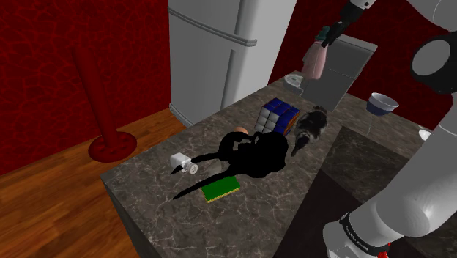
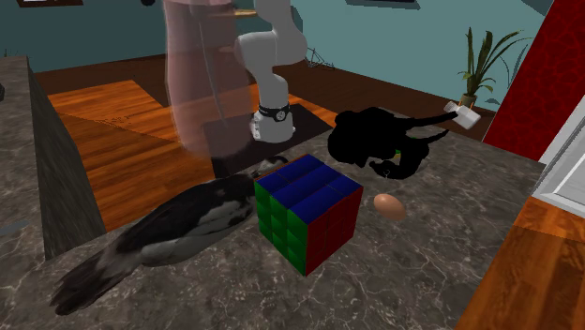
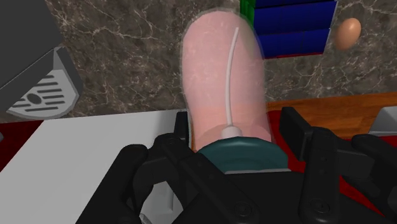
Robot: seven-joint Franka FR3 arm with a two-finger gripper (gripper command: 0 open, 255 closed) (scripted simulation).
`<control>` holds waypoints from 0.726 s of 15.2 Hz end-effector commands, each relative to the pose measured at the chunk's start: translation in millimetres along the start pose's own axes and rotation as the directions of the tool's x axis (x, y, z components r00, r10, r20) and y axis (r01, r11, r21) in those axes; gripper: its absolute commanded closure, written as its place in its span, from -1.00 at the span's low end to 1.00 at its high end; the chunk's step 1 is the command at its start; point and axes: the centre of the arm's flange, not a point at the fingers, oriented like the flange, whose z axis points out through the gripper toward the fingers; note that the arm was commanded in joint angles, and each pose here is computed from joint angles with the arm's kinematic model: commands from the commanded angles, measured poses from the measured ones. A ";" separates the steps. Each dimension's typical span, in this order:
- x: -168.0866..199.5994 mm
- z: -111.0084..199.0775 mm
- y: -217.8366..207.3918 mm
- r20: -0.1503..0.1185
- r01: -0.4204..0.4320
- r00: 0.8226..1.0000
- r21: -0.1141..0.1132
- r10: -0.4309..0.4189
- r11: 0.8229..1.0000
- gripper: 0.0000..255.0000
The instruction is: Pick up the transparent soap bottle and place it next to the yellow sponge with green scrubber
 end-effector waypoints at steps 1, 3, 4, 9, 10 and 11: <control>0.3 -4.4 -13.7 0.000 0.000 1.000 0.000 0.000 1.000 1.00; -2.3 -5.4 -40.0 0.000 0.000 1.000 0.000 0.000 1.000 1.00; -3.6 -6.0 -53.1 0.000 0.000 1.000 0.000 0.000 1.000 1.00; -10.2 -8.7 -118.7 0.000 0.000 1.000 0.000 0.000 1.000 1.00; -11.5 -9.2 -131.9 0.000 0.000 1.000 0.000 0.000 1.000 1.00; -12.8 -9.7 -145.0 0.000 0.000 1.000 0.000 0.000 1.000 1.00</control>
